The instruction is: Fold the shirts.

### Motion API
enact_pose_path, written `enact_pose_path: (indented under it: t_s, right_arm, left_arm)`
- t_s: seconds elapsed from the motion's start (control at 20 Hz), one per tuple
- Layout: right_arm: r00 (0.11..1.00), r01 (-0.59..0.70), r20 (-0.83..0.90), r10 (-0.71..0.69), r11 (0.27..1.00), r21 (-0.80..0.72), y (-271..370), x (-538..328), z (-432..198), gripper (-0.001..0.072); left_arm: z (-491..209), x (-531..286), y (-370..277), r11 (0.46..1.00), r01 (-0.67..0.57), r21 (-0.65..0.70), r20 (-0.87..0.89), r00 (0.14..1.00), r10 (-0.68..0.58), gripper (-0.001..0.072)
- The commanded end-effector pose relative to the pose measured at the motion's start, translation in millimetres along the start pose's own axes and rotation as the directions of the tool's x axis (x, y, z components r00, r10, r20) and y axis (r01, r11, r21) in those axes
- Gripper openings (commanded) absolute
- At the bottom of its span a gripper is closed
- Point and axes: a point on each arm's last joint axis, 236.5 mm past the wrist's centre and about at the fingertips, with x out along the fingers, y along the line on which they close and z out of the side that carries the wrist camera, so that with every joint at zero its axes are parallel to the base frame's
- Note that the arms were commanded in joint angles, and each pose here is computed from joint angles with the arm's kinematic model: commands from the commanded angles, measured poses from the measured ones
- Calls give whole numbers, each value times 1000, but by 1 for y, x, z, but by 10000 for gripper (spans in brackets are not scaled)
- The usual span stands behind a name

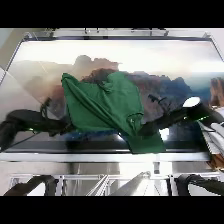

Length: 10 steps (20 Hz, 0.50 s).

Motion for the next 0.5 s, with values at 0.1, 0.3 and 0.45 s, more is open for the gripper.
enact_pose_path:
  t_s: [0.1,0.3,0.45]
  right_arm:
    - [737,62,628,248,902,-428,174,-222,120,24]
    - [265,510,951,157,815,-276,285,-388,95,23]
    - [232,564,957,173,778,-278,325,-381,75,24]
  left_arm:
    - [67,-219,-106,943,13,332,471,864,-178,21]
    - [53,-392,-167,891,-268,366,808,567,-161,21]
    - [18,-446,-232,804,-407,432,871,421,-254,21]
